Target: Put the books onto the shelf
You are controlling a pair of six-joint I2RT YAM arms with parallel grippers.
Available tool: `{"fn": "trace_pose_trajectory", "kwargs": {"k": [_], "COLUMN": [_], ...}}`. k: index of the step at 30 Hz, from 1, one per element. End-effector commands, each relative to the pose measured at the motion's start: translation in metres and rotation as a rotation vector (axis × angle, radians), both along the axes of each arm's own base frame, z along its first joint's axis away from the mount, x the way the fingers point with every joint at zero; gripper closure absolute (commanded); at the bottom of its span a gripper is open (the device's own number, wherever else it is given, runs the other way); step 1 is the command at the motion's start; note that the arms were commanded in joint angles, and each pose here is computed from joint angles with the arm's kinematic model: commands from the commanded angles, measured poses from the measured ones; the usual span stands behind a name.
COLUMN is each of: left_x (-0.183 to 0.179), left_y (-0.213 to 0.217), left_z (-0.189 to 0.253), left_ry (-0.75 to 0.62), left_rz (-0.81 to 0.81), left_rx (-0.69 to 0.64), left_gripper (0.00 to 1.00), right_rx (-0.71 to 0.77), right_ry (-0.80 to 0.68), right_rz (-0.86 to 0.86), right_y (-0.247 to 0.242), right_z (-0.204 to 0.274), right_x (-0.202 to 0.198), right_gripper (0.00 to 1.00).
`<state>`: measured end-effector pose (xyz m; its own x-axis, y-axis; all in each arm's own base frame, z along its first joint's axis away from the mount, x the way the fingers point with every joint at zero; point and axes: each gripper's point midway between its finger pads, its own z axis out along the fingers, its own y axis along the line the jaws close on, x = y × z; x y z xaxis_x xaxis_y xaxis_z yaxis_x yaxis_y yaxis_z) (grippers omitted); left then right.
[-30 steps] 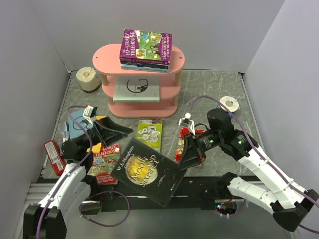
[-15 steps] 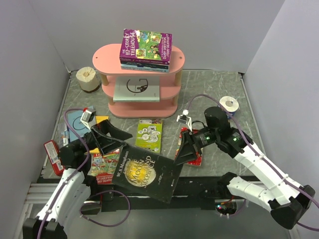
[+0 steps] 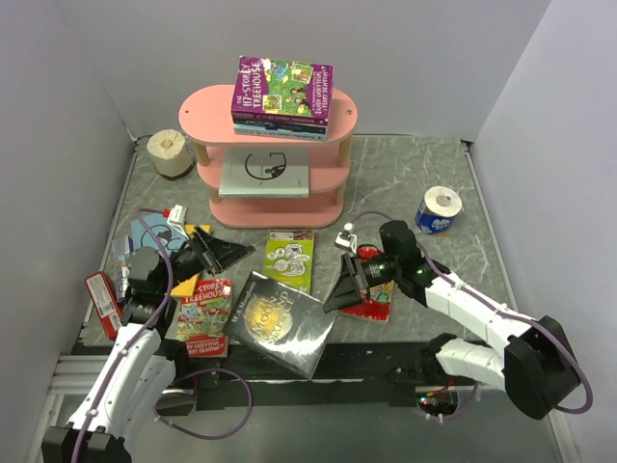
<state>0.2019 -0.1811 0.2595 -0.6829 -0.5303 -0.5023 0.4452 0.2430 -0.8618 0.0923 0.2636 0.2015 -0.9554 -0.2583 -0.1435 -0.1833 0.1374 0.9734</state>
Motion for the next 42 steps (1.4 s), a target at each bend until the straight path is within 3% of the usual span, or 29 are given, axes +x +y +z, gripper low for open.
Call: {"fn": "trace_pose_trajectory", "kwargs": {"k": [1,10,14,19,23,26,27,29,30,34,35,36,37,39,42], "left_x": [-0.001,-0.011,-0.016,-0.043,-0.061,-0.069,-0.073,-0.078,-0.08,-0.077,-0.069,-0.064,-0.06,-0.048,-0.024], "left_y": [0.001,-0.006,-0.009,-0.013,-0.02,-0.027,-0.027,-0.027,-0.027,-0.026,-0.026,-0.025,-0.024,-0.02,-0.012], "left_z": [-0.007,-0.03,-0.024,-0.007,0.002,0.0,0.006,0.007,0.01,0.011,0.017,0.019,0.022,0.038,0.055], "left_ry": [-0.039,0.063,0.04,0.022,-0.023,-0.066,-0.082,-0.096,-0.107,-0.087,-0.092,-0.097,-0.088,-0.085,-0.043], "left_rz": [-0.017,-0.134,-0.174,-0.309,-0.364,-0.4,-0.413,-0.434,-0.439,-0.411,-0.359,-0.324,-0.297,-0.213,-0.079], "left_rx": [0.053,0.072,0.035,-0.047,-0.032,-0.007,-0.025,-0.039,-0.044,-0.052,-0.064,-0.06,-0.068,-0.124,-0.213], "left_gripper": [0.01,0.01,0.02,0.07,0.16,0.38,0.52,0.7,0.95,0.99,0.99,0.99,0.99,0.99,0.99], "right_rx": [0.178,0.202,0.207,0.222,0.237,0.242,0.247,0.248,0.249,0.224,0.21,0.177,0.06,-0.037,-0.038], "right_ry": [-0.172,-0.209,-0.221,-0.213,-0.231,-0.233,-0.236,-0.226,-0.225,-0.205,-0.252,-0.306,-0.22,-0.355,-0.453], "right_rz": [0.11,0.093,0.086,0.068,0.062,0.055,0.056,0.06,0.064,0.042,0.018,-0.062,-0.128,-0.286,-0.46], "right_y": [-0.005,-0.011,-0.012,-0.012,-0.011,-0.009,-0.009,-0.008,-0.008,-0.006,-0.004,0.001,-0.003,-0.005,-0.018], "right_z": [0.055,0.063,0.066,0.069,0.077,0.08,0.082,0.082,0.083,0.087,0.082,0.09,0.074,0.063,0.071], "right_x": [-0.006,-0.002,0.001,0.01,0.015,0.019,0.02,0.021,0.02,0.026,0.031,0.047,0.049,0.076,0.084], "right_gripper": [1.0,1.0,1.0,1.0,1.0,1.0,1.0,1.0,1.0,1.0,0.96,0.8,0.59,0.47,0.26]}}
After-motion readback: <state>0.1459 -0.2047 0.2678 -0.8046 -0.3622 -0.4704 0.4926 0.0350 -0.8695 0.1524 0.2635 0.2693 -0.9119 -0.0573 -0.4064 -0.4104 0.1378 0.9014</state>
